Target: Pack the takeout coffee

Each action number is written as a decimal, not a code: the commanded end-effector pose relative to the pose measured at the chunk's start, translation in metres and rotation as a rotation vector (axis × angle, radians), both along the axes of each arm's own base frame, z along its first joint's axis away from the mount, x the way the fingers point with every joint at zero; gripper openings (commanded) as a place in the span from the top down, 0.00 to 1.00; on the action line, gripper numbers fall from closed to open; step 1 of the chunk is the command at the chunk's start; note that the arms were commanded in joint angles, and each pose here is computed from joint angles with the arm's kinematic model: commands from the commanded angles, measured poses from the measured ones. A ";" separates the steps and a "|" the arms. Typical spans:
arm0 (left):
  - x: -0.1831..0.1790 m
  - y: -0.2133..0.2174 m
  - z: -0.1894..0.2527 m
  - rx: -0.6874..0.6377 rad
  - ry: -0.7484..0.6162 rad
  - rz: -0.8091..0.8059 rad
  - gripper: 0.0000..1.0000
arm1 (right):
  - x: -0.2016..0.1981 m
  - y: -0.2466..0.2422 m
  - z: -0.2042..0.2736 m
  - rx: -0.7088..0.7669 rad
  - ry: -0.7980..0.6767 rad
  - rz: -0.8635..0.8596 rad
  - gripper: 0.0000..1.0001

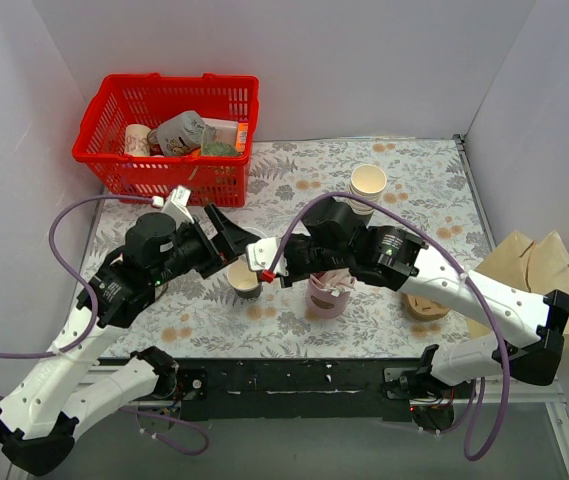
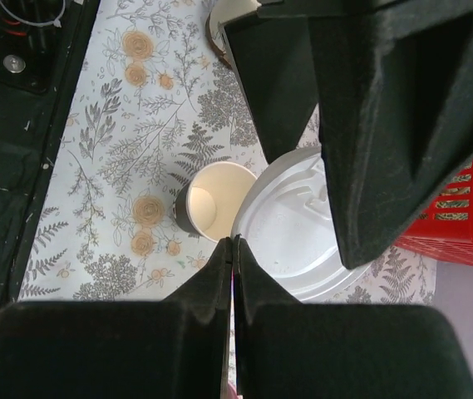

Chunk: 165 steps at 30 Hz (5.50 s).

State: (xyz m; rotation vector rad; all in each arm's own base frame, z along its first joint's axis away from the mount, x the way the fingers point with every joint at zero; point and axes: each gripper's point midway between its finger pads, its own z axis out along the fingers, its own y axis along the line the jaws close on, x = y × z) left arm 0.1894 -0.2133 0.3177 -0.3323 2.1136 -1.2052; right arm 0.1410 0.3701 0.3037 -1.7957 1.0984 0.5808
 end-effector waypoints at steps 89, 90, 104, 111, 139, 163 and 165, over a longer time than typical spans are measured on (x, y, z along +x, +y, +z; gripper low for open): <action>0.011 0.062 -0.006 -0.034 0.382 0.547 0.02 | -0.003 0.040 -0.036 0.246 0.503 -0.528 0.92; 0.012 0.064 -0.001 -0.030 0.356 0.542 0.02 | 0.018 0.031 -0.035 0.260 0.546 -0.561 0.91; 0.000 0.063 -0.022 0.215 0.204 0.322 0.02 | 0.052 0.029 -0.040 0.150 1.062 -0.393 0.89; -0.002 0.040 -0.061 0.222 0.292 0.220 0.02 | 0.063 0.039 -0.076 0.067 1.179 -0.449 0.85; 0.026 0.056 -0.111 0.168 0.352 0.182 0.02 | 0.064 0.048 -0.126 -0.004 1.356 -0.523 0.80; 0.007 0.068 -0.148 0.253 0.428 0.171 0.02 | 0.081 0.042 -0.135 -0.023 1.288 -0.611 0.59; 0.007 0.068 -0.152 0.258 0.435 0.169 0.02 | 0.082 0.040 -0.133 -0.021 1.276 -0.609 0.59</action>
